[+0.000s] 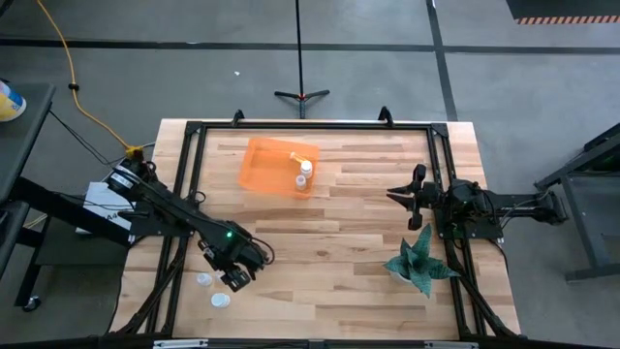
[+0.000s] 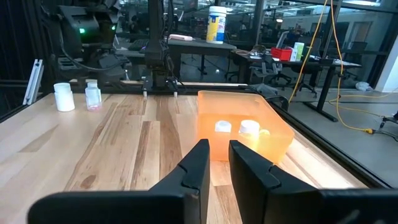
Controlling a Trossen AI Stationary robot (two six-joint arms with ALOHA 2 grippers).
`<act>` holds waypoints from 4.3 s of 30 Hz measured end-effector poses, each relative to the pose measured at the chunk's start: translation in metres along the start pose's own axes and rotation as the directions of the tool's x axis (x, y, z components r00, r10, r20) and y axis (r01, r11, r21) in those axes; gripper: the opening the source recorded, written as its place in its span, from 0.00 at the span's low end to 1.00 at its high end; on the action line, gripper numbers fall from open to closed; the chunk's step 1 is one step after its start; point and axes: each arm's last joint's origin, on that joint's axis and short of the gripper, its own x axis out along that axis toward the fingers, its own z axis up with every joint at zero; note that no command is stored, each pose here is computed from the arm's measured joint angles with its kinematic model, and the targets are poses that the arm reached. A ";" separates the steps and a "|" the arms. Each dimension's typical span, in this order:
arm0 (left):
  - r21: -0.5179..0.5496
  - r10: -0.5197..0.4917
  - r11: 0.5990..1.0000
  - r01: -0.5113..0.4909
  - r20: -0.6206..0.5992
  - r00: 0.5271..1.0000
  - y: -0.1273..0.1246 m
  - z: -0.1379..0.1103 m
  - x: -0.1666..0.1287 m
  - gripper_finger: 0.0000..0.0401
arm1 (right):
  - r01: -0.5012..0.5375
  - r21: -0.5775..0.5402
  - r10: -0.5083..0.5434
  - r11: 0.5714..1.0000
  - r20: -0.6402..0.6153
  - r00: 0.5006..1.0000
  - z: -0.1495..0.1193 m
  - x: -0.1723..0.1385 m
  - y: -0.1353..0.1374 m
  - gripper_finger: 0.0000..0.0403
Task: Pick and place pill bottles into a basket
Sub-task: Put the transparent pill bottle into the orange bin, then put the left white pill bottle into the orange bin
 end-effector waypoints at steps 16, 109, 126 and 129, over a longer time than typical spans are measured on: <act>0.045 0.007 0.999 -0.006 -0.004 1.000 0.010 0.005 0.018 0.62 | 0.000 -0.016 0.000 1.000 0.000 1.000 0.000 0.000 0.000 0.13; 0.082 0.133 0.985 -0.152 0.196 0.972 0.192 0.195 -0.191 0.53 | -0.004 -0.084 0.004 0.996 -0.001 1.000 0.000 0.000 0.000 0.13; 0.369 0.133 0.889 -0.271 0.359 0.924 0.028 0.078 -0.176 0.53 | -0.007 -0.087 0.006 0.996 -0.002 1.000 0.000 0.000 0.000 0.13; 0.384 0.148 0.877 -0.290 0.359 0.922 0.000 0.054 -0.159 0.53 | -0.007 -0.086 0.007 0.996 -0.002 1.000 0.000 0.000 0.000 0.12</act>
